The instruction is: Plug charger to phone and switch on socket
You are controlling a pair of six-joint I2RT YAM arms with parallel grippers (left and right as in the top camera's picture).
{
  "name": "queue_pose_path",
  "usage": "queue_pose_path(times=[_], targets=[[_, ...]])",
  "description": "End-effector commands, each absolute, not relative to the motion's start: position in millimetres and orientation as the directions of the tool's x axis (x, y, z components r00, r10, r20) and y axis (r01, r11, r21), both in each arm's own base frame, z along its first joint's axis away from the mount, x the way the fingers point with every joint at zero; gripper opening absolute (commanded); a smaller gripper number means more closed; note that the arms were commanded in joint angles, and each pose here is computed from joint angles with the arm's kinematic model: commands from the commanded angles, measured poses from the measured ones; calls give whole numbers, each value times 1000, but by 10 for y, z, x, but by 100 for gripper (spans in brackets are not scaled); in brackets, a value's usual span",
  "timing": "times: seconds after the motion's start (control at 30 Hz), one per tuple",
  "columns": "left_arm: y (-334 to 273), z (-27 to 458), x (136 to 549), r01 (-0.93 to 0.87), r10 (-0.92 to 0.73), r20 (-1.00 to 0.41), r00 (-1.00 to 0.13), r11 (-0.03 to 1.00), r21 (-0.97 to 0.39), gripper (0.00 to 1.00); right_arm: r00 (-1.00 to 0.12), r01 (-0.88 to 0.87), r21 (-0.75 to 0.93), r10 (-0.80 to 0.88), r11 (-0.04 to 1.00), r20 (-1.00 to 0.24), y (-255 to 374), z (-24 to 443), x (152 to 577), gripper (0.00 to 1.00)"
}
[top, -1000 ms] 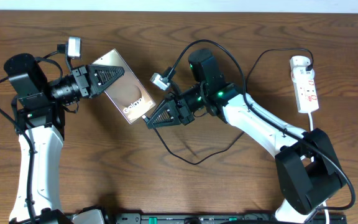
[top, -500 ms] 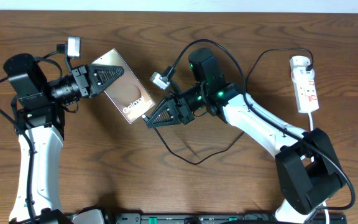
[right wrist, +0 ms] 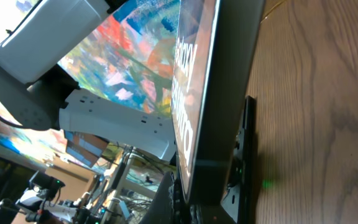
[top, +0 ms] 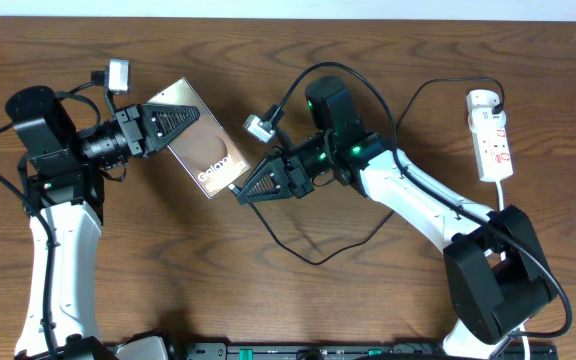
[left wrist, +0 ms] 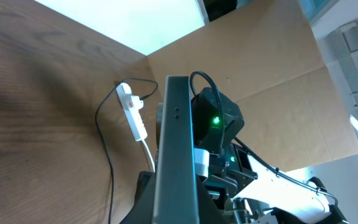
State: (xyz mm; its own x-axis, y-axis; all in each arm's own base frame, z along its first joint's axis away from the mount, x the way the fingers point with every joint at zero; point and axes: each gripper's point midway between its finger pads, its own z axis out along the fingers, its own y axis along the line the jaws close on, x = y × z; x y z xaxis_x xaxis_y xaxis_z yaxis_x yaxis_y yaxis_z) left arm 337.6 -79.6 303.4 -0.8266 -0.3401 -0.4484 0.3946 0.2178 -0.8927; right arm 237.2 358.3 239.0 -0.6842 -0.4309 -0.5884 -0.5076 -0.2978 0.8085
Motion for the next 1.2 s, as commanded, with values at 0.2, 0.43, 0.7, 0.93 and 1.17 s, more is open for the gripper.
queue_pose_path(times=[0.2, 0.43, 0.7, 0.93, 1.17], targets=[[-846, 3080, 3302, 426, -302, -466, -832, 191, -884, 8, -679, -527, 795, -414, -301, -607, 3554, 2448, 2435, 1], [-819, 3056, 3365, 413, -329, -466, -822, 219, -884, 7, -679, -526, 795, -413, -302, -606, 3544, 2451, 2439, 1], [-785, 3031, 3434, 384, -364, -451, -815, 243, -891, 7, -679, -526, 795, -413, -302, -607, 3543, 2451, 2440, 1], [-774, 3023, 3457, 380, -373, -452, -810, 253, -890, 7, -679, -526, 795, -413, -302, -607, 3544, 2451, 2441, 1], [-775, 3030, 3458, 387, -372, -459, -807, 255, -886, 7, -694, -532, 801, -402, -274, -598, 3536, 2430, 2504, 1]])
